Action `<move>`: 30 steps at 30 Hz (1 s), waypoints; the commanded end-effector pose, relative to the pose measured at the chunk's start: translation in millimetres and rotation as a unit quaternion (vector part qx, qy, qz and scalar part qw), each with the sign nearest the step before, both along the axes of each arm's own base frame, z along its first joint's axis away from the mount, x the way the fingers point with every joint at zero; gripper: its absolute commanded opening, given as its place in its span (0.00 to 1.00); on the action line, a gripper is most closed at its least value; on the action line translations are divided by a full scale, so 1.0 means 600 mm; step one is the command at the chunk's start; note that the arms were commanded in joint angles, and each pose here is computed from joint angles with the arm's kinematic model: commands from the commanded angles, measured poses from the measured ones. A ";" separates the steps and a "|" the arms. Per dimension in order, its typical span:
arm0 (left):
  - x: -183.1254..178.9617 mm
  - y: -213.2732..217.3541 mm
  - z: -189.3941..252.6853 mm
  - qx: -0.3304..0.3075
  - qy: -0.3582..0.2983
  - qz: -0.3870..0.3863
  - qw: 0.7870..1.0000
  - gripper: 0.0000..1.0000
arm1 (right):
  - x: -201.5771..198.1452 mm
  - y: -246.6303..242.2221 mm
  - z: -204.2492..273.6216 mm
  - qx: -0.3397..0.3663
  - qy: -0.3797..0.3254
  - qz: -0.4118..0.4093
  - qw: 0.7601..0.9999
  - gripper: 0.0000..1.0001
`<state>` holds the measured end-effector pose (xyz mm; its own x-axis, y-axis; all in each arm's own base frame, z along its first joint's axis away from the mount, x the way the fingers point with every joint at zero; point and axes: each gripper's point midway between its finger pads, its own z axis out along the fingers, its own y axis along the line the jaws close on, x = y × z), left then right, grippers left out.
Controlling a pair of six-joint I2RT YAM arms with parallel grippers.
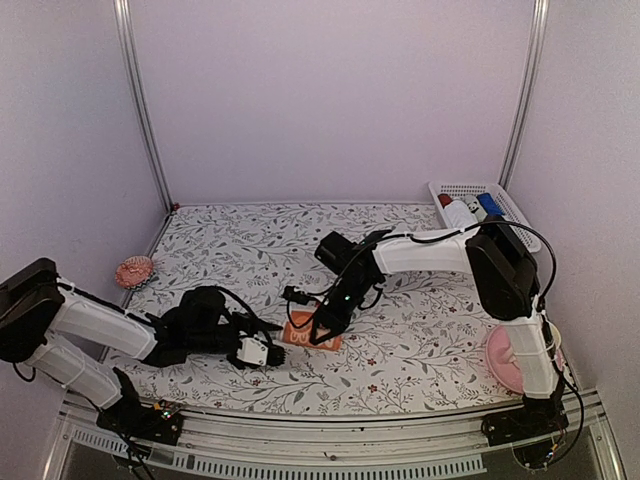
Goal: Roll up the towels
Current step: Roll the towel at the center of the board.
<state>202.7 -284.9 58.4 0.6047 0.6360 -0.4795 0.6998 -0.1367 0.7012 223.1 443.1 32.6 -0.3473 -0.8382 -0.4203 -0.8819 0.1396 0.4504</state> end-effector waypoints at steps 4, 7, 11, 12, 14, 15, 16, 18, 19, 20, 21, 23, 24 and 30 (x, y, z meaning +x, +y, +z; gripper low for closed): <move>0.026 -0.042 -0.009 0.021 -0.074 0.030 0.997 0.57 | -0.022 0.000 -0.036 -0.015 0.053 0.001 0.998 0.18; 0.035 -0.047 -0.017 0.028 -0.092 0.044 0.994 0.56 | -0.022 -0.001 -0.037 -0.016 0.054 0.000 0.998 0.18; 0.045 -0.049 -0.031 0.042 -0.103 0.057 0.992 0.51 | -0.025 -0.004 -0.038 -0.018 0.057 0.005 0.998 0.18; 0.048 -0.048 -0.035 0.047 -0.104 0.062 0.992 0.49 | -0.026 -0.004 -0.037 -0.017 0.057 0.007 0.998 0.18; 0.055 -0.047 -0.040 0.054 -0.108 0.071 0.990 0.42 | -0.028 -0.004 -0.037 -0.016 0.058 0.009 0.998 0.18; 0.057 -0.046 -0.044 0.059 -0.109 0.075 0.989 0.38 | -0.028 -0.004 -0.037 -0.015 0.059 0.010 0.998 0.18; 0.058 -0.045 -0.048 0.062 -0.110 0.076 0.989 0.34 | -0.029 -0.004 -0.036 -0.015 0.059 0.012 0.998 0.18; 0.058 -0.044 -0.054 0.070 -0.109 0.075 0.989 0.22 | -0.031 -0.005 -0.037 -0.015 0.060 0.014 0.998 0.18; 0.059 -0.044 -0.059 0.074 -0.105 0.076 0.989 0.16 | -0.031 -0.005 -0.037 -0.014 0.061 0.015 0.998 0.18; 0.058 -0.043 -0.065 0.081 -0.100 0.076 0.989 0.10 | -0.031 -0.006 -0.037 -0.015 0.061 0.015 0.998 0.18; 0.059 -0.042 -0.070 0.088 -0.095 0.077 0.989 0.04 | -0.031 -0.006 -0.037 -0.014 0.061 0.016 0.998 0.18; 0.056 -0.041 -0.079 0.100 -0.085 0.075 0.988 0.00 | -0.030 -0.008 -0.039 -0.017 0.060 0.016 0.998 0.22; 0.053 -0.042 -0.080 0.103 -0.078 0.072 0.989 0.00 | -0.027 -0.010 -0.035 -0.017 0.057 0.014 0.998 0.24; 0.018 -0.036 -0.097 0.139 0.011 0.040 0.989 0.00 | -0.008 -0.021 0.013 -0.003 0.020 0.006 1.000 0.36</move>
